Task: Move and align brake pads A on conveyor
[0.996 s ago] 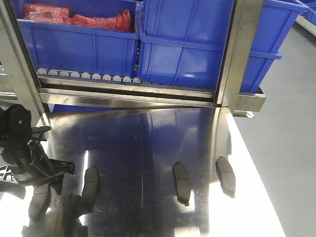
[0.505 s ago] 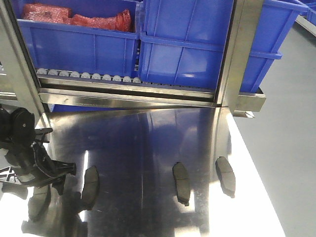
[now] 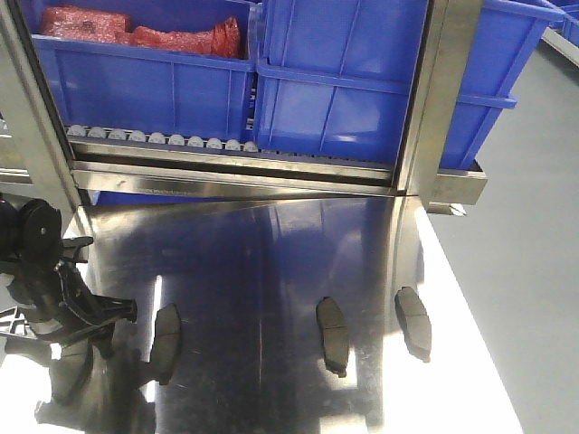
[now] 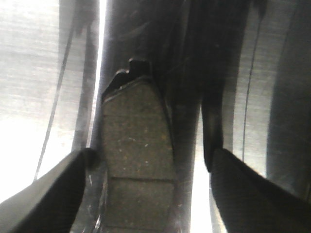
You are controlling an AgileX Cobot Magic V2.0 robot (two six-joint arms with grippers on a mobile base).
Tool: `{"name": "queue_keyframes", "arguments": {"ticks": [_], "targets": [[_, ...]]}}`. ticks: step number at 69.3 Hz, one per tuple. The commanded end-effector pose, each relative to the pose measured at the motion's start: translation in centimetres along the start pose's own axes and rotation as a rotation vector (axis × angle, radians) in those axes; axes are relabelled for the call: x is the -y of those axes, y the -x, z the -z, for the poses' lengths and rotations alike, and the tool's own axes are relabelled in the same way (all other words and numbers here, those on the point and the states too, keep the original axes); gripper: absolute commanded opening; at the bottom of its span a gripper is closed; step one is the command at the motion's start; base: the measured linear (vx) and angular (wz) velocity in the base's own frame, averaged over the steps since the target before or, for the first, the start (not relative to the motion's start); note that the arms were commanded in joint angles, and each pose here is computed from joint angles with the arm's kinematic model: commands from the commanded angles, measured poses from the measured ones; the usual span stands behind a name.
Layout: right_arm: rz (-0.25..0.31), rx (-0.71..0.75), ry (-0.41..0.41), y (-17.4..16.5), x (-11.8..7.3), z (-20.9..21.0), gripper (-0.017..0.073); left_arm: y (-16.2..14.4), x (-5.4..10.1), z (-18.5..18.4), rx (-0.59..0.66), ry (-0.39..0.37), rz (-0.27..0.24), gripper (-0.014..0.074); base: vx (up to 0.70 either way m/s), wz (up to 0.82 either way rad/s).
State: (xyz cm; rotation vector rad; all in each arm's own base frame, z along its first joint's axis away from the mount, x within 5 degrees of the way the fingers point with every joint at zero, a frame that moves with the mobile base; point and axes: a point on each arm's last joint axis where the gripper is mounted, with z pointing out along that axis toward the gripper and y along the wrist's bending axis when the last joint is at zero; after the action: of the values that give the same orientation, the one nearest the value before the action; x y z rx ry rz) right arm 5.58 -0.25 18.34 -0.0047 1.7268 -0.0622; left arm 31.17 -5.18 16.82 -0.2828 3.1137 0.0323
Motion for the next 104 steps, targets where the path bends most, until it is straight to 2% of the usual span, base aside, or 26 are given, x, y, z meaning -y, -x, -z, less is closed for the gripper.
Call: {"name": "queue_keyframes", "arguments": {"ticks": [1,8,14,22,24,36,47,77,86,104], "targets": [[0.003,0.076,-0.006,0.4,0.0,0.0,-0.0012,0.3,0.0,1.6,0.065,-0.029,0.012,0.0457,0.0,0.0],[0.003,0.076,-0.006,0.4,0.0,0.0,-0.0012,0.3,0.0,1.6,0.065,-0.029,0.003,0.0379,0.0,0.0],[0.003,0.076,-0.006,0.4,0.0,0.0,-0.0012,0.4,0.0,1.6,0.066,-0.026,-0.009,0.0263,0.0,0.0],[0.003,0.076,-0.006,0.4,0.0,0.0,-0.0012,0.4,0.0,1.6,0.067,-0.021,-0.025,0.0016,0.0,0.0],[0.003,0.076,-0.006,0.4,0.0,0.0,-0.0012,0.4,0.0,1.6,0.067,-0.021,-0.035,-0.001,0.0,0.0],[0.003,0.077,-0.006,0.4,0.0,0.0,-0.0012,0.3,-0.1,1.6,0.057,-0.017,-0.064,-0.0007,0.0,0.0],[0.003,0.077,-0.006,0.4,0.0,0.0,-0.0012,0.0,-0.2,2.7,0.088,-0.028,-0.069,-0.0007,0.0,0.0],[0.003,0.077,-0.006,0.4,0.0,0.0,-0.0012,-2.5,-1.5,10.8,0.363,-0.087,-0.1,-0.0007,0.0,0.0],[0.003,0.077,-0.006,0.4,0.0,0.0,-0.0012,-3.8,-2.0,13.2,0.441,-0.11,-0.099,-0.0007,0.0,0.0],[0.003,0.077,-0.006,0.4,0.0,0.0,-0.0012,-7.5,-3.7,17.7,0.579,-0.112,-0.144,-0.0007,0.0,0.0]]}}
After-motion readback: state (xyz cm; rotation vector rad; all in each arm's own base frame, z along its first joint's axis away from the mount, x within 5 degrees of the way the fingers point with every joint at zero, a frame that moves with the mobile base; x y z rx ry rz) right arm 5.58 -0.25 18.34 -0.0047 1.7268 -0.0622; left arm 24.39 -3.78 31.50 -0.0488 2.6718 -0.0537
